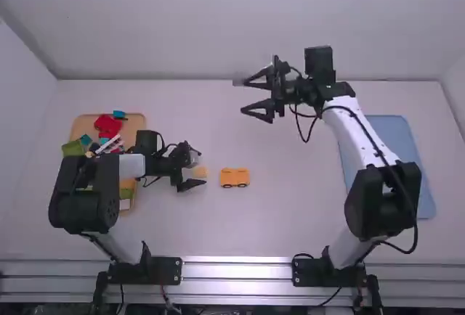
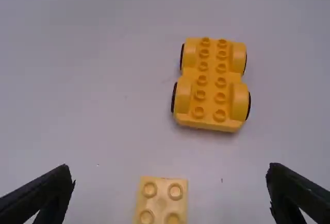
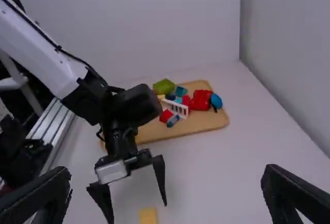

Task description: Assemble lego blocks to make yellow taxi

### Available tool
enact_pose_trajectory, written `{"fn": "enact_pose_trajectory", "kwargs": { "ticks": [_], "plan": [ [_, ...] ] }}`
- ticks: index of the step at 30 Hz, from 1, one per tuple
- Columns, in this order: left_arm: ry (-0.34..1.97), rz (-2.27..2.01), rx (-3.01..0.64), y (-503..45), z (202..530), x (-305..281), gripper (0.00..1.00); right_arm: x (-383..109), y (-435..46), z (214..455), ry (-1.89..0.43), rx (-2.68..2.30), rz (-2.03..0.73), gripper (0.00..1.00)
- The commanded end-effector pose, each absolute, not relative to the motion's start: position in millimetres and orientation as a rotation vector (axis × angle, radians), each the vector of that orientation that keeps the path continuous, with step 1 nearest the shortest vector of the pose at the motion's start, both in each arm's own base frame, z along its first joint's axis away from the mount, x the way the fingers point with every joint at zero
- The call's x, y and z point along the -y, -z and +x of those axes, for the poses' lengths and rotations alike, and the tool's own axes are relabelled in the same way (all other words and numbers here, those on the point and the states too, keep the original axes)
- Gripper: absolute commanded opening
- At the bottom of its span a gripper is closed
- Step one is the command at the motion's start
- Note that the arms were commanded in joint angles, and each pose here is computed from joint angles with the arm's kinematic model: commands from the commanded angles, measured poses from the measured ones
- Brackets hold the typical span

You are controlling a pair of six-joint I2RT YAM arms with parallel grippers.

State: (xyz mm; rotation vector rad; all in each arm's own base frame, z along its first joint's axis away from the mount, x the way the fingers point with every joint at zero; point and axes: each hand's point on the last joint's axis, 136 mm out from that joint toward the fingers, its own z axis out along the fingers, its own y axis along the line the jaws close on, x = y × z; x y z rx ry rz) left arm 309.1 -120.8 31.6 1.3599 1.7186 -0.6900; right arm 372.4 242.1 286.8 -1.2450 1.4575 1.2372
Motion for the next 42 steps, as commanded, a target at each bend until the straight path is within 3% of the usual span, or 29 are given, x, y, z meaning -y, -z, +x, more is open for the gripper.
{"fn": "enact_pose_trajectory", "kwargs": {
  "ticks": [1,4,9,12,16,19,22,24,30,37,42],
  "plan": [
    [0.721,1.327,-1.753,-30.9,304.4,119.8,0.99,-244.2,-308.4,357.9,-1.230,-1.364,-1.298,0.99],
    [0.709,1.344,-1.779,-25.8,301.3,117.3,0.99,-241.9,-292.9,337.8,-1.171,-1.345,-1.390,0.99],
    [0.664,1.362,-1.813,-18.8,302.5,112.5,0.99,-222.5,-275.0,278.3,-1.101,-1.201,-1.600,0.99],
    [0.632,1.391,-1.825,-13.0,301.6,109.1,0.98,-210.5,-265.4,265.7,-1.095,-1.182,-1.632,0.99],
    [0.608,1.421,-1.805,-4.4,305.2,107.8,0.94,-212.6,-215.8,277.1,-1.175,-1.331,-1.537,0.99],
    [0.634,1.413,-1.782,-2.3,308.8,111.1,0.96,-221.2,-179.2,285.1,-1.235,-1.367,-1.454,0.99],
    [0.663,1.415,-1.765,-2.8,311.9,113.3,0.98,-217.1,-171.4,291.8,-1.175,-1.265,-1.434,0.99],
    [0.659,1.438,-1.751,-2.7,311.2,113.3,0.90,-209.2,-167.2,293.6,-1.110,-1.287,-1.446,0.99],
    [0.637,1.447,-1.746,1.6,312.8,112.1,0.70,-209.9,-144.9,269.0,-1.070,-1.315,-1.496,0.99],
    [0.633,1.454,-1.778,13.6,311.9,109.3,0.71,-209.4,-121.3,276.4,-1.073,-1.395,-1.382,0.99],
    [0.635,1.467,-1.759,14.4,310.8,110.5,0.55,-208.5,-120.5,292.4,-1.034,-1.446,-1.272,0.99]
  ]
}}
